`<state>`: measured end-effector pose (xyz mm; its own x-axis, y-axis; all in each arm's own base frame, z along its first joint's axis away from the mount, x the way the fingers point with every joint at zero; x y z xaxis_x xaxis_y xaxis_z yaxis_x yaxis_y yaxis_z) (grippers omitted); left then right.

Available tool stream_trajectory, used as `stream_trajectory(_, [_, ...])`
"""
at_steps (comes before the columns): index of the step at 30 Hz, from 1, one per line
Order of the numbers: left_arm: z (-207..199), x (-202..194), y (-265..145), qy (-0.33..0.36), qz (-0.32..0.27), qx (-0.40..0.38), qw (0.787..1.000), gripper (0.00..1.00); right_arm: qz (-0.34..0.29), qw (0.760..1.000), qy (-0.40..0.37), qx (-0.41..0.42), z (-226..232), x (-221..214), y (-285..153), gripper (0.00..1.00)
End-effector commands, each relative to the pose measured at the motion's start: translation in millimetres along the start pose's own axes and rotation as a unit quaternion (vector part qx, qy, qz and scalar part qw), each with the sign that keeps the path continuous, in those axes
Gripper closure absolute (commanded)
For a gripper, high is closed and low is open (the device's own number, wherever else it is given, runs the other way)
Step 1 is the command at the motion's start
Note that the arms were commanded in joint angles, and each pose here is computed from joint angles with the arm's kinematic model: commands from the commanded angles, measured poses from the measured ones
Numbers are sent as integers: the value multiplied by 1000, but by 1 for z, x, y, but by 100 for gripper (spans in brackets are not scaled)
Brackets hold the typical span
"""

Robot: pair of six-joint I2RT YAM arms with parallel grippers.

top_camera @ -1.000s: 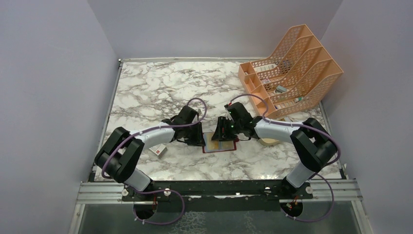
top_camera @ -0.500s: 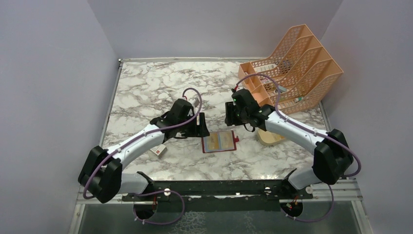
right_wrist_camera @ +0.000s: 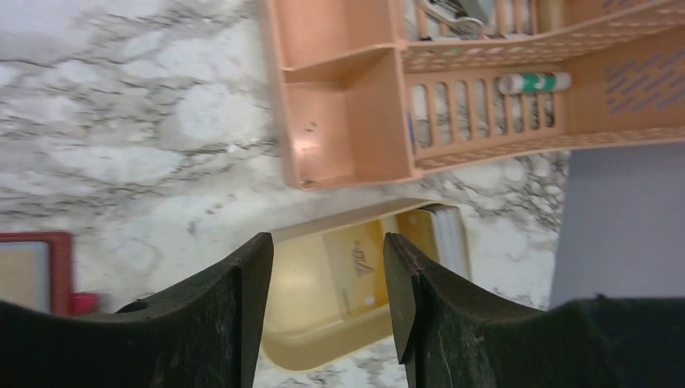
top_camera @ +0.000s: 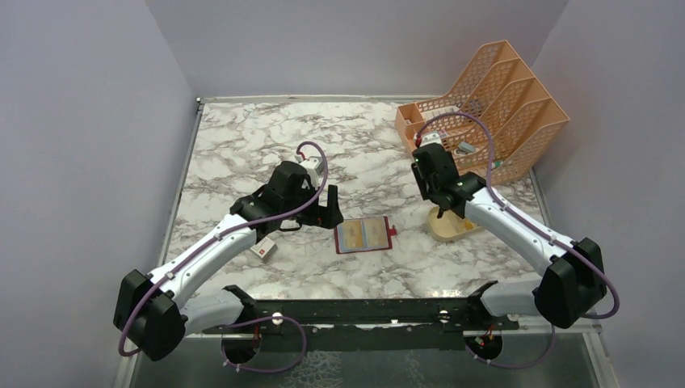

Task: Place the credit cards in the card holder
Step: Pick up the credit card from the storage box.

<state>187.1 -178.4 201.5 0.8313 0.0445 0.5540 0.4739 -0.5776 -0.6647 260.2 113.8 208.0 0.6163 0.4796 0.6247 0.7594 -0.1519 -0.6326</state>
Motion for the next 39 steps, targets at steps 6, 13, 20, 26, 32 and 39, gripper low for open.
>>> stream_trajectory(6, [4,-3,-11,35,-6,5,999,1,40,986,-136,-89,-46,-31,0,46])
stream_trajectory(13, [3,-3,-10,41,-1,-4,999,1,85,977,-168,-100,-48,-58,21,46])
stream_trajectory(20, [3,-3,-10,41,0,-3,999,1,121,964,-193,-136,-52,-73,43,46])
stream_trajectory(26, [5,-3,-9,39,3,-2,999,1,159,952,-215,-151,-54,-82,64,48])
stream_trajectory(32, [5,-3,-9,40,2,-3,999,1,176,944,-229,-161,-56,-92,70,51])
stream_trajectory(39, [4,-2,-9,43,4,-7,999,1,186,943,-229,-153,-54,-100,77,56])
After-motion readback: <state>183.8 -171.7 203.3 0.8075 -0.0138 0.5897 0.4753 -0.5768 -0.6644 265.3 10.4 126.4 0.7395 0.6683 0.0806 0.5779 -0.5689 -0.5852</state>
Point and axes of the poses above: each gripper's point midway between its finger pads, its own y axis out along the fingers, its own z axis along the line the jaws close on, x = y × z, the point moved 8 cm from there along -y, back along the fingers, and after that the axes turned 8 degrees about -y, right-handed, at the moved point
